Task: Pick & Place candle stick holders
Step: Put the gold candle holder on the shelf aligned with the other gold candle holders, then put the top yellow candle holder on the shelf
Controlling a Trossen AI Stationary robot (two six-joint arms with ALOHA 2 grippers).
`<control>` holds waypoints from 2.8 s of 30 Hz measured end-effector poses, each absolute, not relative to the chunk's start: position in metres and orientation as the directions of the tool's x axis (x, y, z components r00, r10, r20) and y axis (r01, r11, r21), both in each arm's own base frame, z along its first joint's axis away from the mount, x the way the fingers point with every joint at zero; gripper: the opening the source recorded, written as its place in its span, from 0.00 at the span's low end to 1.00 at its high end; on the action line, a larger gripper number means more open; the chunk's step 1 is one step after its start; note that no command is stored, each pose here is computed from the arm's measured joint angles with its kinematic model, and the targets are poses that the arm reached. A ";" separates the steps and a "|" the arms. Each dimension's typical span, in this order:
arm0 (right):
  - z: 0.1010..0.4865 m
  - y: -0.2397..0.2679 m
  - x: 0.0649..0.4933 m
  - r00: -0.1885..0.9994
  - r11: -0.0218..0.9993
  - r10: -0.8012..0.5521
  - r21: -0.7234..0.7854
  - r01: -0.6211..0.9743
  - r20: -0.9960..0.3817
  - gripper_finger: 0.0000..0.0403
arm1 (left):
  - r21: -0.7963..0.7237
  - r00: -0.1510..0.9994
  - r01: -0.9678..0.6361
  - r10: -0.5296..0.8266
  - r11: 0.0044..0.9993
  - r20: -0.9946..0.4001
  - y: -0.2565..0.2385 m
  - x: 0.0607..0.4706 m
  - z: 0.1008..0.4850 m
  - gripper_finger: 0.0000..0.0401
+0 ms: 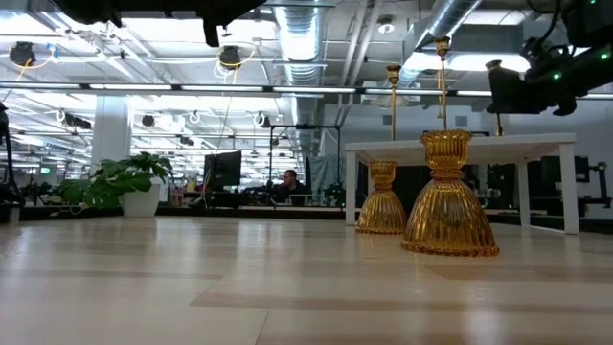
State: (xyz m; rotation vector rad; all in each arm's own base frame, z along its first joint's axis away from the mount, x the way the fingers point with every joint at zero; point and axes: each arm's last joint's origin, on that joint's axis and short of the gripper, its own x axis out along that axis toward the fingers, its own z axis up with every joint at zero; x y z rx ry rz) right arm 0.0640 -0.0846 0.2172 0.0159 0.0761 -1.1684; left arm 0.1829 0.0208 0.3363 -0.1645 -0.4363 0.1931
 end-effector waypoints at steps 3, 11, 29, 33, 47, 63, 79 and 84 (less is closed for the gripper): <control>0.210 -0.086 0.063 0.374 0.377 -0.924 -0.023 0.926 -0.072 0.05 | -0.202 0.887 -0.156 0.227 0.967 0.403 0.021 0.183 0.336 0.35; 0.196 -0.089 0.064 0.387 0.386 -0.921 0.021 0.922 -0.044 0.04 | -0.210 0.882 -0.173 0.246 0.962 0.401 0.022 0.183 0.336 0.35; 0.195 -0.088 0.065 0.389 0.388 -0.920 0.016 0.921 -0.056 0.05 | -0.213 0.879 -0.179 0.253 0.961 0.403 0.022 0.183 0.337 0.35; 0.195 -0.088 0.065 0.388 0.387 -0.920 0.016 0.922 -0.058 0.06 | -0.217 0.877 -0.188 0.263 0.958 0.402 0.022 0.183 0.336 0.35; 0.190 -0.088 0.065 0.388 0.388 -0.917 0.022 0.922 -0.097 0.21 | -0.218 0.876 -0.190 0.266 0.957 0.402 0.022 0.182 0.336 0.35; 0.190 -0.088 0.065 0.409 0.406 -0.907 0.049 0.913 -0.104 0.54 | -0.218 0.876 -0.191 0.267 0.957 0.402 0.022 0.182 0.337 0.35; 0.217 -0.080 0.059 0.415 0.423 -0.883 0.010 0.906 -0.220 0.56 | -0.222 0.876 -0.190 0.267 0.956 0.402 0.022 0.182 0.336 0.35; 0.222 -0.079 0.059 0.427 0.430 -0.879 0.032 0.902 -0.212 0.55 | -0.222 0.876 -0.190 0.267 0.956 0.402 0.022 0.182 0.336 0.35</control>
